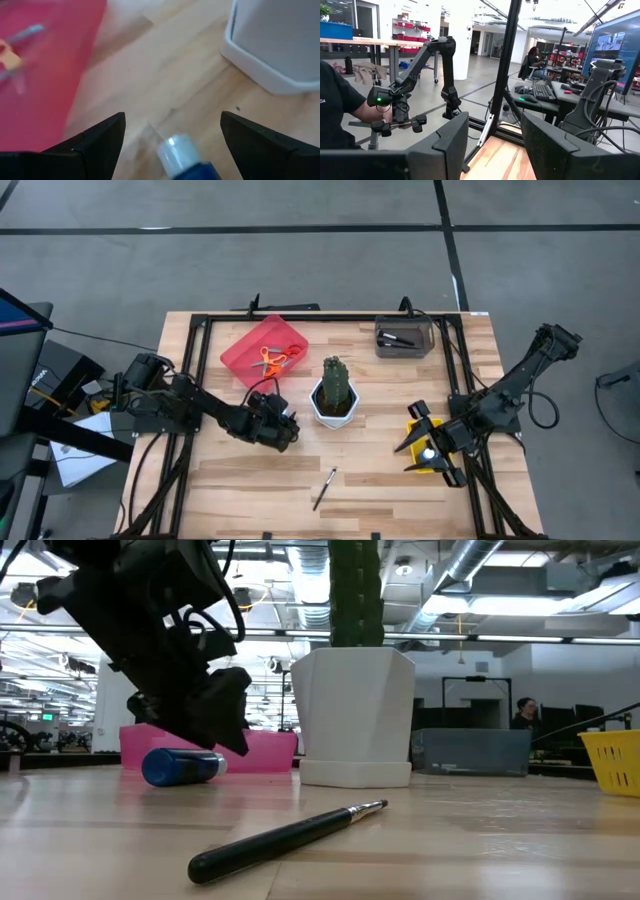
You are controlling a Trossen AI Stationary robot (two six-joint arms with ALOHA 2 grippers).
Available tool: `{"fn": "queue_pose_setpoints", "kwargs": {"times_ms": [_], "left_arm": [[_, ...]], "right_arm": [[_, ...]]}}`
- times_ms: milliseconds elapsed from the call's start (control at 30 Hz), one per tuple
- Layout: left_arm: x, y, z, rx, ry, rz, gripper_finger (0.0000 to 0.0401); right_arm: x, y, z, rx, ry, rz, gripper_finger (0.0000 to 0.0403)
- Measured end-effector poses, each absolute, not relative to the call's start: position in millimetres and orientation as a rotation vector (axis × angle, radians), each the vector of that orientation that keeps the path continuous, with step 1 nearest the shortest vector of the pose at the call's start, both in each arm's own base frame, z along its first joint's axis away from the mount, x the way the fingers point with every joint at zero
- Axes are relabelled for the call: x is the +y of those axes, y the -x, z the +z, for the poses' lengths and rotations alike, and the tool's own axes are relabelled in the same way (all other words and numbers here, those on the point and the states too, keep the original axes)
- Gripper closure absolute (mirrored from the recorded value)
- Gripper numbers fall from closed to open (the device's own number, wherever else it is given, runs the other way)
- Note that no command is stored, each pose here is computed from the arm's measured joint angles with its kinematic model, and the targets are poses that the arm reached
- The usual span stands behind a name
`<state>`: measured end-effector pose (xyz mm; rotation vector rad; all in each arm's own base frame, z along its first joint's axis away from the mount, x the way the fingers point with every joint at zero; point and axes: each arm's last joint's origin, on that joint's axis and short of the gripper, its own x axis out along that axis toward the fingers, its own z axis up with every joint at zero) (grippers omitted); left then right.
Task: Pick & Place Paint Supplies
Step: Put the blue paint bottle into the yellow bin
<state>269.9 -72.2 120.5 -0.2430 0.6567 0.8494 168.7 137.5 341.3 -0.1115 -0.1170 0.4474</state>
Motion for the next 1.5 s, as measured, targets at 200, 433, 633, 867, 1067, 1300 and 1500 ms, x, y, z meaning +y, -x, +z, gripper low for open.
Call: {"fn": "queue_pose_setpoints", "kwargs": {"times_ms": [200, 433, 633, 867, 1067, 1300, 1500], "left_arm": [[-73, -269, 118, 0.725, 0.28, 0.808, 0.0082], [-76, -268, 115, 0.861, 0.298, 0.69, 0.0082], [-83, -268, 116, 0.901, 0.246, 0.597, 0.0082], [-99, -272, 118, 0.909, 0.177, 0.394, 0.0082], [-117, -273, 122, 0.877, 0.102, 0.226, 0.0082], [-132, -267, 122, 0.892, 0.089, 0.148, 0.0082], [-141, -255, 118, 0.962, 0.089, 0.144, 0.0082]], "right_arm": [[138, -168, 341, -0.117, 0.111, 0.449, 0.0226], [138, -168, 341, -0.118, 0.111, 0.449, 0.0226], [138, -168, 341, -0.117, 0.111, 0.449, 0.0226], [138, -168, 341, -0.117, 0.112, 0.449, 0.0226], [138, -168, 341, -0.117, 0.111, 0.449, 0.0226], [138, -168, 341, -0.117, 0.111, 0.45, 0.0226], [138, -168, 341, -0.111, 0.114, 0.451, 0.0225]]}}
